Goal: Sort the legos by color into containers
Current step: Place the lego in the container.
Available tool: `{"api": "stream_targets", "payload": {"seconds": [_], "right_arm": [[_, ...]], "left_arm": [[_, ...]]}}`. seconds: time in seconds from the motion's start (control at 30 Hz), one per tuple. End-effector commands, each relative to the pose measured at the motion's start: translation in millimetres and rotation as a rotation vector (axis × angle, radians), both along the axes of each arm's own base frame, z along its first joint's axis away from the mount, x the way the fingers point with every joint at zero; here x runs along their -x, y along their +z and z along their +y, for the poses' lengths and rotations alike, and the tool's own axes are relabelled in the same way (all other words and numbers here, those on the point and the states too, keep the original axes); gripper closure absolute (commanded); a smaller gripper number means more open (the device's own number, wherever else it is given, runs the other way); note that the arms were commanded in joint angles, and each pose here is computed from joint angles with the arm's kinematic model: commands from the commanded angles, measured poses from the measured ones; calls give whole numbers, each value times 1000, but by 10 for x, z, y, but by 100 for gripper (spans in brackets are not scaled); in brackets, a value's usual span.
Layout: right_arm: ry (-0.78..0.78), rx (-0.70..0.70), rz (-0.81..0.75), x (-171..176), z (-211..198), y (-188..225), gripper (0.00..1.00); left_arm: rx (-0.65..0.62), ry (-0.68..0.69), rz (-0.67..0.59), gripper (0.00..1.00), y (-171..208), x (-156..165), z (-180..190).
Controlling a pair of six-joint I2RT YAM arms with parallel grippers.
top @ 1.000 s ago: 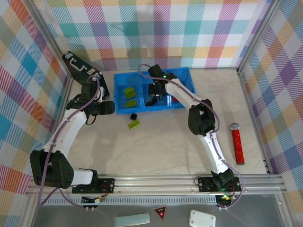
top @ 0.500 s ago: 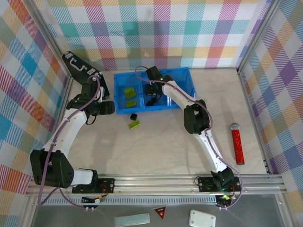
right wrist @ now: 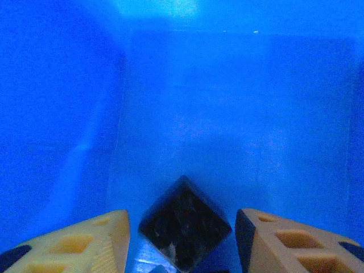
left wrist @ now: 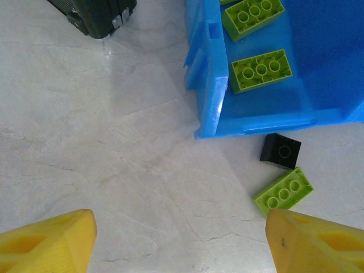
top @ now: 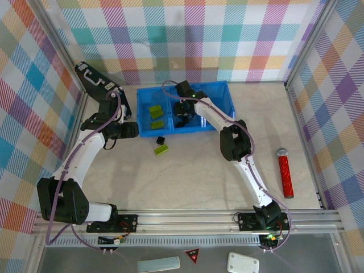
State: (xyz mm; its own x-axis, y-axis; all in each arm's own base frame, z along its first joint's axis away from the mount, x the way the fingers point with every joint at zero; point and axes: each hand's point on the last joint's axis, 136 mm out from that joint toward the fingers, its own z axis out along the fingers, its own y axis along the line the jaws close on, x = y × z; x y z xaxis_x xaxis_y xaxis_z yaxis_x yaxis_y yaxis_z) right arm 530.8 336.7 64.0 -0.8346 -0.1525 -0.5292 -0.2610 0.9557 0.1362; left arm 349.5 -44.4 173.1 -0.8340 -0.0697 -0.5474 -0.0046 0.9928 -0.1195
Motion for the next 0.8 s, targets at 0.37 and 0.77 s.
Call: {"api": "stream_targets", "payload": {"seconds": [0.37, 0.77], "right_arm": [[0, -55, -35, 380, -212, 948, 45], [-34, -51, -9, 962, -616, 1115, 45]], "left_arm": [[81, 23, 22, 22, 70, 58, -90], [110, 51, 81, 24, 96, 47, -397]]}}
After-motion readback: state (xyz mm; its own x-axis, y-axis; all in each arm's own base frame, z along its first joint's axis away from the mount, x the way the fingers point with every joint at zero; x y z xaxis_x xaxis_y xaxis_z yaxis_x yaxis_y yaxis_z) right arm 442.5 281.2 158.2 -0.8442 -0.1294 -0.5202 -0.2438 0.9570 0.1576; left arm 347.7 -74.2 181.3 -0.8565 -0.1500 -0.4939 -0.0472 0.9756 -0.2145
